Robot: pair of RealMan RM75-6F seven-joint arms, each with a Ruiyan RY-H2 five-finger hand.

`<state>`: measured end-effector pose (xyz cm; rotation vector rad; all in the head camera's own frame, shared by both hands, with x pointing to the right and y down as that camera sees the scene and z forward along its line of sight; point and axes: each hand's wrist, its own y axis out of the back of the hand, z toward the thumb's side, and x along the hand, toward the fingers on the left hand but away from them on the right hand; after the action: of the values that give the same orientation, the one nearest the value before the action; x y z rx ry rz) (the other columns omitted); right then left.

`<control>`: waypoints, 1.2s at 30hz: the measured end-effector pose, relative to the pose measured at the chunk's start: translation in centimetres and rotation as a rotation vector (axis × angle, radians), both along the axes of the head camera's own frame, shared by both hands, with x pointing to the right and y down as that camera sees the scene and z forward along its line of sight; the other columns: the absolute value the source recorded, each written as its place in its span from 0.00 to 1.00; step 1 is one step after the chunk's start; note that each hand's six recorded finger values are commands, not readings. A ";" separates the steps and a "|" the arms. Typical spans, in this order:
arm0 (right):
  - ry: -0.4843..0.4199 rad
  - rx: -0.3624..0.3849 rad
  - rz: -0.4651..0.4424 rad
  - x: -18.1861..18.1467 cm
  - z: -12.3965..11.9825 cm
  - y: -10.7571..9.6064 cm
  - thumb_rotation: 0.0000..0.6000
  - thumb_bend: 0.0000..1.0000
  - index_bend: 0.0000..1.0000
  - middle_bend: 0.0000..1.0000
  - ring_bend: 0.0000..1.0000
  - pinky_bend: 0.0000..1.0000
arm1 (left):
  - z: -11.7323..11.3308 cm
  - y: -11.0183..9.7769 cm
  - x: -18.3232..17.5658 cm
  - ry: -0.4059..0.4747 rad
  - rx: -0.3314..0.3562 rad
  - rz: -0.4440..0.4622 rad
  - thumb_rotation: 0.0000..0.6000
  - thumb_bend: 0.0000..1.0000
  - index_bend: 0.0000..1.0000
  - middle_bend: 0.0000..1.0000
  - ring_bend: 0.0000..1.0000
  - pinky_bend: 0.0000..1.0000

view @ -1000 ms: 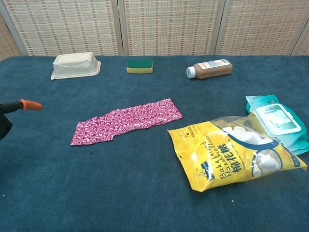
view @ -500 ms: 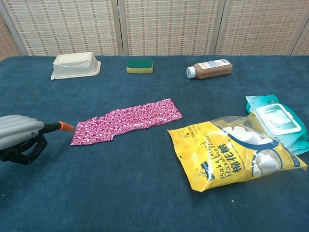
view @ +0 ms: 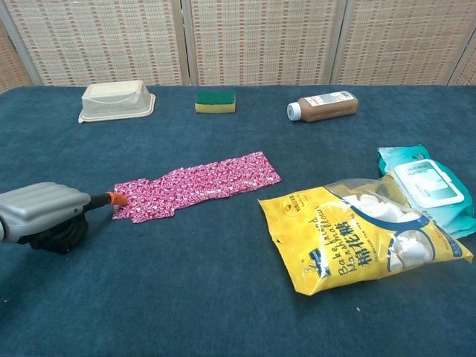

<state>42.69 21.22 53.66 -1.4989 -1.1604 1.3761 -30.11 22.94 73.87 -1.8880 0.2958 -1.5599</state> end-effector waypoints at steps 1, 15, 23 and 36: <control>0.000 -0.001 0.000 0.0 0.0 0.0 1.00 0.22 0.00 0.00 0.00 0.22 | -0.1 0.0 -0.1 -0.005 0.003 -0.001 1.00 0.81 0.10 0.72 0.78 0.69; 0.001 -0.014 -0.001 -0.1 0.2 0.2 1.00 0.22 0.00 0.00 0.00 0.22 | -2.4 1.5 -3.6 -0.065 0.043 -0.009 1.00 0.81 0.12 0.72 0.78 0.70; 0.001 -0.012 -0.001 -0.1 0.1 0.2 1.00 0.22 0.00 0.00 0.00 0.22 | -2.9 3.4 -6.6 -0.123 0.026 -0.017 1.00 0.81 0.16 0.72 0.78 0.70; 0.001 -0.021 0.001 -0.1 0.1 0.2 1.00 0.22 0.00 0.00 0.00 0.22 | -5.0 0.5 -4.2 -0.063 0.188 -0.037 1.00 0.81 0.03 0.72 0.79 0.70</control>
<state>42.59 21.41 53.79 -1.5124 -1.1503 1.3932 -34.28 23.45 68.90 -1.6948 0.4354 -1.5552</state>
